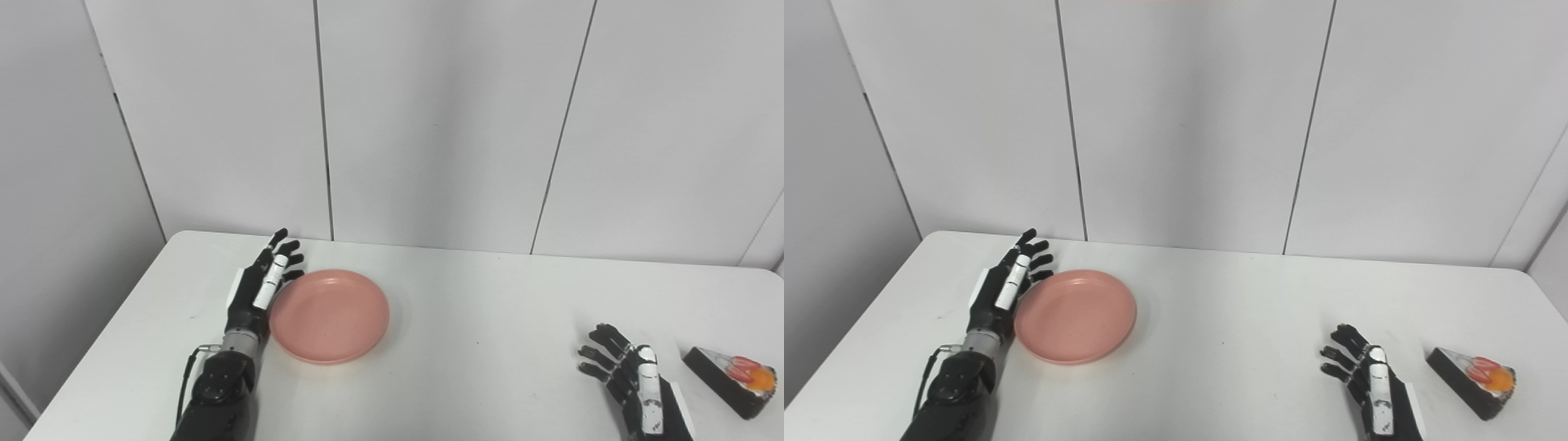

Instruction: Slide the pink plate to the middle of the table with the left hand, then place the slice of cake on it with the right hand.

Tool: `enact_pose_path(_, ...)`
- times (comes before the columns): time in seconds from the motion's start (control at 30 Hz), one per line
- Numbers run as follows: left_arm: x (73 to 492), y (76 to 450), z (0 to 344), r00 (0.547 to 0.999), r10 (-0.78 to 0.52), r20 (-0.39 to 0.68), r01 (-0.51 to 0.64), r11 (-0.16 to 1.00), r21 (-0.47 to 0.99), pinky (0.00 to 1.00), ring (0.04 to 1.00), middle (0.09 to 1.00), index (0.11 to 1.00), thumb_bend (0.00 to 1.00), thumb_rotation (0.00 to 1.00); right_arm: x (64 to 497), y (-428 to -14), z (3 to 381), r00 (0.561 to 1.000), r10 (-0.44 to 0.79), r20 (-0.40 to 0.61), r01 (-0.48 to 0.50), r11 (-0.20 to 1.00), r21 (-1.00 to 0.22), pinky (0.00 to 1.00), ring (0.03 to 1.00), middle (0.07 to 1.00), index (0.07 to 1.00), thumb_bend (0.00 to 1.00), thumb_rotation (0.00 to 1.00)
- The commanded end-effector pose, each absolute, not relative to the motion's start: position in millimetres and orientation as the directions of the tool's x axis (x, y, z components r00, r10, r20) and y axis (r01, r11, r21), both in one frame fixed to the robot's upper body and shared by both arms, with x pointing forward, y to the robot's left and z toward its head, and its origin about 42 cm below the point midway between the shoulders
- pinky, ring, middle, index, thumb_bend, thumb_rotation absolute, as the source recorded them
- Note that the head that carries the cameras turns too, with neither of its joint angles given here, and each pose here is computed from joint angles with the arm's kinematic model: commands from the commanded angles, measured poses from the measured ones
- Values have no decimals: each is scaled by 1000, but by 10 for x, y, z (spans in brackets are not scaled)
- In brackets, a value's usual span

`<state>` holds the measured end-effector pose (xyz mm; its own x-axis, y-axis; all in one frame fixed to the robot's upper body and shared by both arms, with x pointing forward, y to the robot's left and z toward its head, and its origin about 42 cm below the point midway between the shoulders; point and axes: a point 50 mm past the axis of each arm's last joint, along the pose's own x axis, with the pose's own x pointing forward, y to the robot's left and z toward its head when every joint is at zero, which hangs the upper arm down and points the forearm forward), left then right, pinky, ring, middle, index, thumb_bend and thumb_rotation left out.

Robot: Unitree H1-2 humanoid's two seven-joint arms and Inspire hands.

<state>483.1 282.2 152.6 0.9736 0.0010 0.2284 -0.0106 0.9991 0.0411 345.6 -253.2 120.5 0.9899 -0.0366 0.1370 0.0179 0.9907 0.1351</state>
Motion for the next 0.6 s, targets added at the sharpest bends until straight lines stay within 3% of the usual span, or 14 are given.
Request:
enact_pose_path(0.0, 4747, 2710, 1377, 981, 1, 196, -4, 1000, 16, 730, 819, 857, 880, 644, 788, 3179, -2409, 777, 999, -39, -19, 42, 985, 168, 701, 745, 805, 782, 848, 1000)
enact_pose_path(0.57, 4703, 2265, 1265, 988, -69, 136, 77, 996, -54, 751, 839, 868, 889, 686, 815, 3214, -2216, 832, 999, -40, -22, 43, 984, 173, 707, 755, 805, 772, 827, 1000)
